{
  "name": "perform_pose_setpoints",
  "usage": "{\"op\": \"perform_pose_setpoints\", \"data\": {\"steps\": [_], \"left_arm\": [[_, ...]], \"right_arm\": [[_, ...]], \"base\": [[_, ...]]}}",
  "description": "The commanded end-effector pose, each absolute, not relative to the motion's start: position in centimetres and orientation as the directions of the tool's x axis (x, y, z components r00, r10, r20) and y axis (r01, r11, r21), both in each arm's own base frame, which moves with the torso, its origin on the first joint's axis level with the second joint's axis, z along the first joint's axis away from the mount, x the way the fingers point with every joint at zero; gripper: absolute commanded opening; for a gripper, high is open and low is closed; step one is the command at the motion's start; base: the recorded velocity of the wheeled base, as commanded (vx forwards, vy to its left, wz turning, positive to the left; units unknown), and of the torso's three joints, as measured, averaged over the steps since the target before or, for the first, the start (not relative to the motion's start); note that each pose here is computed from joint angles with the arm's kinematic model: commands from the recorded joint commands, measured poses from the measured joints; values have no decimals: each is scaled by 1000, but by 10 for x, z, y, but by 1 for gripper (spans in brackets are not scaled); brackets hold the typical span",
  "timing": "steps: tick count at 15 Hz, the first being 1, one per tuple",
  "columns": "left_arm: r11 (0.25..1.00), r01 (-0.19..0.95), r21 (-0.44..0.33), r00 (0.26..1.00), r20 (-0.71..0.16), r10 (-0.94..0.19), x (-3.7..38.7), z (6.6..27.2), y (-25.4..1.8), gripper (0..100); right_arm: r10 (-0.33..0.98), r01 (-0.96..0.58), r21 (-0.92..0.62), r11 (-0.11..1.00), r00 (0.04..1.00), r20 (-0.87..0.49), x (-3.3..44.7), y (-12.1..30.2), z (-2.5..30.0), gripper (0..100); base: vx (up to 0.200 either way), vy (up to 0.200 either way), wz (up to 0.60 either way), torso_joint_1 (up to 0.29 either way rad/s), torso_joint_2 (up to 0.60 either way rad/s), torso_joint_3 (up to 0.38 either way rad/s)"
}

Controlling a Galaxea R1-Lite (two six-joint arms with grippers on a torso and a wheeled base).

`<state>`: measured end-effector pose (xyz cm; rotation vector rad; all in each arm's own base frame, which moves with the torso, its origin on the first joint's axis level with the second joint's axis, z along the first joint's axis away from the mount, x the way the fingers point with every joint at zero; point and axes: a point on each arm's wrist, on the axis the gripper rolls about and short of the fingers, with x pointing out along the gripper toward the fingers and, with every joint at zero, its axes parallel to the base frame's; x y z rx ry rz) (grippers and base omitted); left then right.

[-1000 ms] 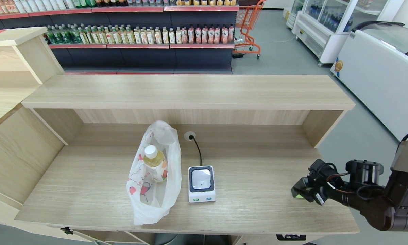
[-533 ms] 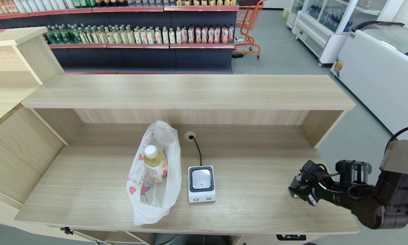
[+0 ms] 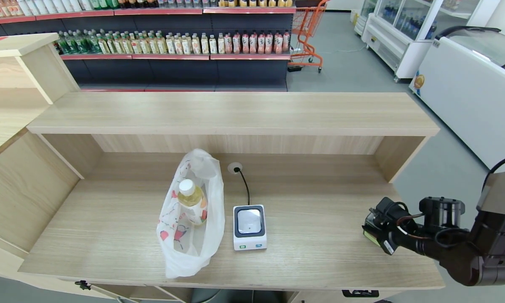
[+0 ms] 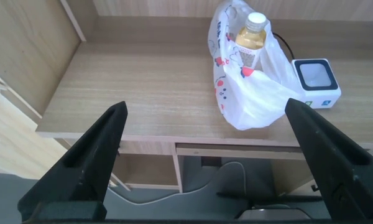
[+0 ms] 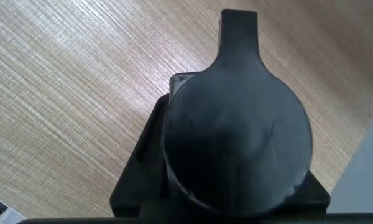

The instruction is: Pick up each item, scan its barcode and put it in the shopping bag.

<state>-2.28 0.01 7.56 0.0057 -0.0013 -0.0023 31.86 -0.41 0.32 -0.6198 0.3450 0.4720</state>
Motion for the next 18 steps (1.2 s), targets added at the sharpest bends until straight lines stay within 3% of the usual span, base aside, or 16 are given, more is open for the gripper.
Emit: {"op": "perform_pose_setpoints", "data": {"steps": [1,5,7,8,9,10,13,16,18], "left_arm": [[1000,2,6,1000,2,-2,-23,76,0,100],[1000,3,6,1000,2,-3,-23,76,0,100],[1000,3,6,1000,2,-3,-23,76,0,100],[1000,3,6,1000,2,-3,-23,76,0,100],[1000,2,6,1000,2,-2,-23,76,0,100],[1000,2,6,1000,2,-2,-23,76,0,100],[1000,3,6,1000,2,-3,-23,76,0,100],[1000,3,6,1000,2,-3,-23,76,0,100],[1000,2,6,1000,2,-2,-23,76,0,100]], "right_arm": [[316,-469,-519,715,878,-358,302,-4,42,0],[256,-329,-573,751,944,-207,250,-21,114,0],[324,-333,-652,681,936,-140,235,-16,136,0],[402,-364,-718,594,907,-127,230,-11,141,0],[408,-364,-723,587,905,-125,229,-11,142,0],[573,-379,-844,378,813,-109,220,-6,148,0],[824,-211,-977,27,559,-97,211,1,146,0],[893,-58,-983,-174,411,-183,206,23,125,0],[914,33,-976,-213,358,-188,203,34,124,0]], "base": [[0,0,0,0,0,0],[0,0,0,0,0,0],[0,0,0,0,0,0],[0,0,0,0,0,0],[0,0,0,0,0,0],[0,0,0,0,0,0],[0,0,0,0,0,0],[0,0,0,0,0,0],[0,0,0,0,0,0]]}}
